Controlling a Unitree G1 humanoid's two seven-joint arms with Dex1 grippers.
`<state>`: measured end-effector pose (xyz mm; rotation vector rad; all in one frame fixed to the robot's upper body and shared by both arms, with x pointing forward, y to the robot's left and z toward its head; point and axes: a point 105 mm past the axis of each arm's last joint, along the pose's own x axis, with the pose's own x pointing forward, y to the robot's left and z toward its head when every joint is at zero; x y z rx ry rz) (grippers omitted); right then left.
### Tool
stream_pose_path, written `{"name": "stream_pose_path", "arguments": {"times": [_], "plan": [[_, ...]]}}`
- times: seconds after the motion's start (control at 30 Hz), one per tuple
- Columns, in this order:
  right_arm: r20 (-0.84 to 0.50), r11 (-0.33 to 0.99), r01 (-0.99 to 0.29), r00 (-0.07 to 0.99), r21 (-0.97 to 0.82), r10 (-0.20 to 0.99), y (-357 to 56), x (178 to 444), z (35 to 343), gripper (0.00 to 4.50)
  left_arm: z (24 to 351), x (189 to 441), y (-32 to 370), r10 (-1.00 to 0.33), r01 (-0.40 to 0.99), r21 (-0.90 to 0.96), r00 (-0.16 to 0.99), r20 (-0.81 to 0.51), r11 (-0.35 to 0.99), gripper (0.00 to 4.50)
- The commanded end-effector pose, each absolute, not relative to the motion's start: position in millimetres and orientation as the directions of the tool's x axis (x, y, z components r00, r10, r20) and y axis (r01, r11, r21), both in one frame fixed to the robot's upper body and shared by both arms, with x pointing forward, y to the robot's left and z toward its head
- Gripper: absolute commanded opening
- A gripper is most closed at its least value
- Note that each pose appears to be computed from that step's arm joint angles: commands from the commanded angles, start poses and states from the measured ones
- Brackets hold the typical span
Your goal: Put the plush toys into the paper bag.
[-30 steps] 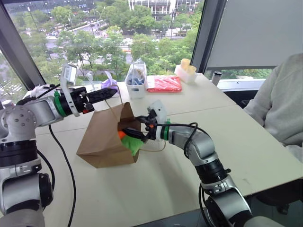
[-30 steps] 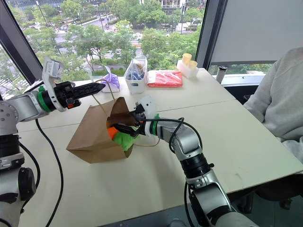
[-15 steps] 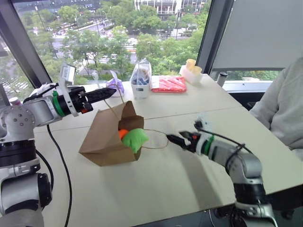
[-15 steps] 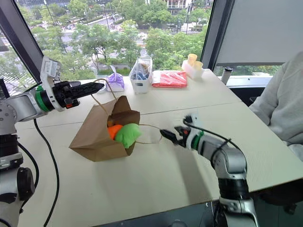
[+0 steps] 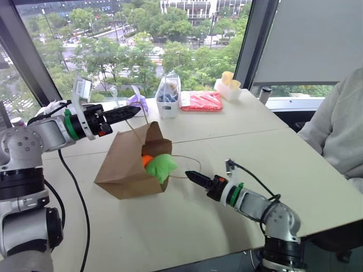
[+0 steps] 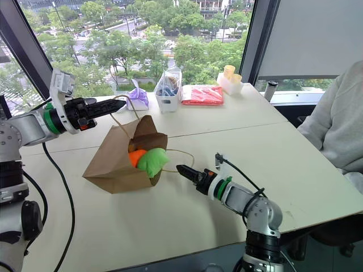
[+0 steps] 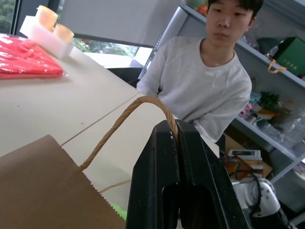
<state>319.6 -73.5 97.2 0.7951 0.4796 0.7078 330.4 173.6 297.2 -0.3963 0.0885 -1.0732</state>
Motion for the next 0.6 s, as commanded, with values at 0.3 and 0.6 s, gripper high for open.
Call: {"name": "stream_pose_path", "arguments": {"times": [0.3,0.6], "plan": [[0.057,0.456,-0.517,0.704,0.724,0.708,-74.7,332.2,140.2,0.08,310.5,323.6,172.9,-0.874,0.866,-0.294,0.461,0.153,0.405,0.00],[0.483,0.188,-0.831,0.471,0.523,0.738,-89.7,291.1,246.4,0.08,309.7,331.4,162.6,-0.884,0.877,-0.276,0.444,0.150,0.393,0.00]]}}
